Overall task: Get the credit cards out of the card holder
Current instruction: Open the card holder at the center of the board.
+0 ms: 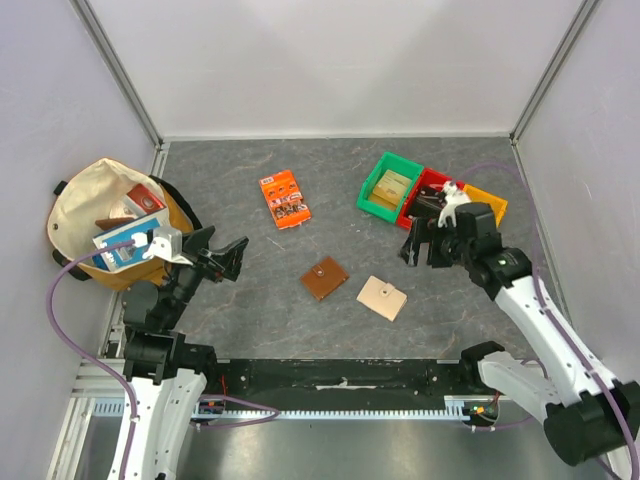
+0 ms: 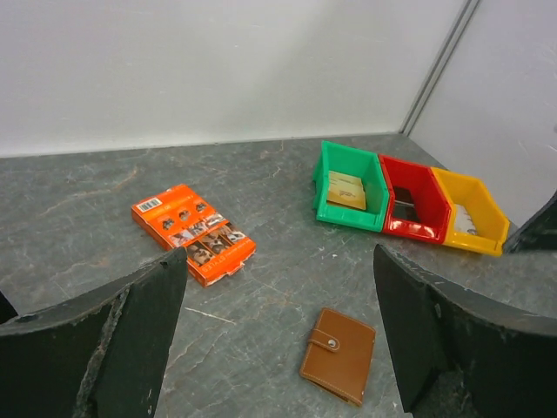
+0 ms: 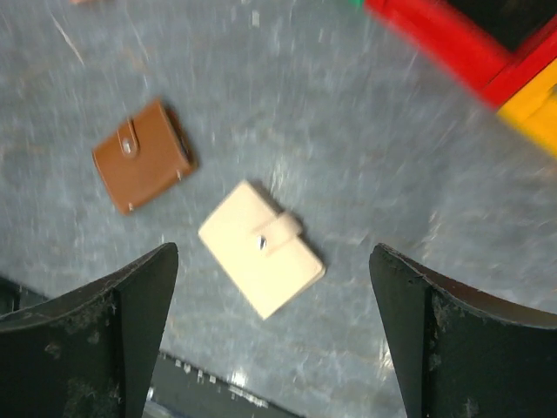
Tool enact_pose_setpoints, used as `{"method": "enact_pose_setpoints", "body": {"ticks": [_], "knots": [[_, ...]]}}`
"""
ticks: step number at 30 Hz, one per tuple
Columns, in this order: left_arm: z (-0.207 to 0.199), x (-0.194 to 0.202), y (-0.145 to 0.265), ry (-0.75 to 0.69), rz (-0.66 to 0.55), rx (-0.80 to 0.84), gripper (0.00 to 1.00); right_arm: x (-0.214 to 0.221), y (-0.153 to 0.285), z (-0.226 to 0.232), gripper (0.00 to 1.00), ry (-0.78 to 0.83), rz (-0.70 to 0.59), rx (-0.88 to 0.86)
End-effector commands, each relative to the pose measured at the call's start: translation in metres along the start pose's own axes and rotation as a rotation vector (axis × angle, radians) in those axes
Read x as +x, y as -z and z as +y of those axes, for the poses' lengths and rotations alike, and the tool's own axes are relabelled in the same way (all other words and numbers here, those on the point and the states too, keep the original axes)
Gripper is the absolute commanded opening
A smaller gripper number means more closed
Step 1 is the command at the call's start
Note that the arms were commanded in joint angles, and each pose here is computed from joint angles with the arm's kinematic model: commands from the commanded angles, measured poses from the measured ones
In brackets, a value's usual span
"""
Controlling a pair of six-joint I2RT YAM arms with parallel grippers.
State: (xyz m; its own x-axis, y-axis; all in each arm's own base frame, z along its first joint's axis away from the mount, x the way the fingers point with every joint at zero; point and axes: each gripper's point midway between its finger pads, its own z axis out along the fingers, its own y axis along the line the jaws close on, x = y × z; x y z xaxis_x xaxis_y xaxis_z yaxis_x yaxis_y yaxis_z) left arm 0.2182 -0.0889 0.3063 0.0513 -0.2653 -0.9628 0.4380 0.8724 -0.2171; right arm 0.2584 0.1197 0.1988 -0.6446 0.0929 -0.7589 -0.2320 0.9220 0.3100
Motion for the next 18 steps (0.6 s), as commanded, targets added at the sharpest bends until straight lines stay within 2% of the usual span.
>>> {"method": "enact_pose_setpoints", "body": {"ticks": [1, 6, 9, 18], "knots": [[-0.007, -0.004, 0.001, 0.03, 0.007, 0.026, 0.93, 0.059, -0.018, 0.012, 0.98, -0.095, 0.233, -0.1], [-0.008, -0.002, 0.0, 0.034, 0.017, 0.032, 0.93, 0.106, -0.041, -0.004, 0.98, -0.099, 0.398, -0.018], [-0.008, -0.001, 0.0, 0.036, 0.022, 0.035, 0.93, 0.118, -0.052, -0.011, 0.98, -0.088, 0.417, 0.029], [-0.011, 0.005, -0.004, 0.052, 0.057, 0.06, 0.93, 0.162, -0.072, 0.008, 0.98, -0.005, 0.52, 0.017]]}}
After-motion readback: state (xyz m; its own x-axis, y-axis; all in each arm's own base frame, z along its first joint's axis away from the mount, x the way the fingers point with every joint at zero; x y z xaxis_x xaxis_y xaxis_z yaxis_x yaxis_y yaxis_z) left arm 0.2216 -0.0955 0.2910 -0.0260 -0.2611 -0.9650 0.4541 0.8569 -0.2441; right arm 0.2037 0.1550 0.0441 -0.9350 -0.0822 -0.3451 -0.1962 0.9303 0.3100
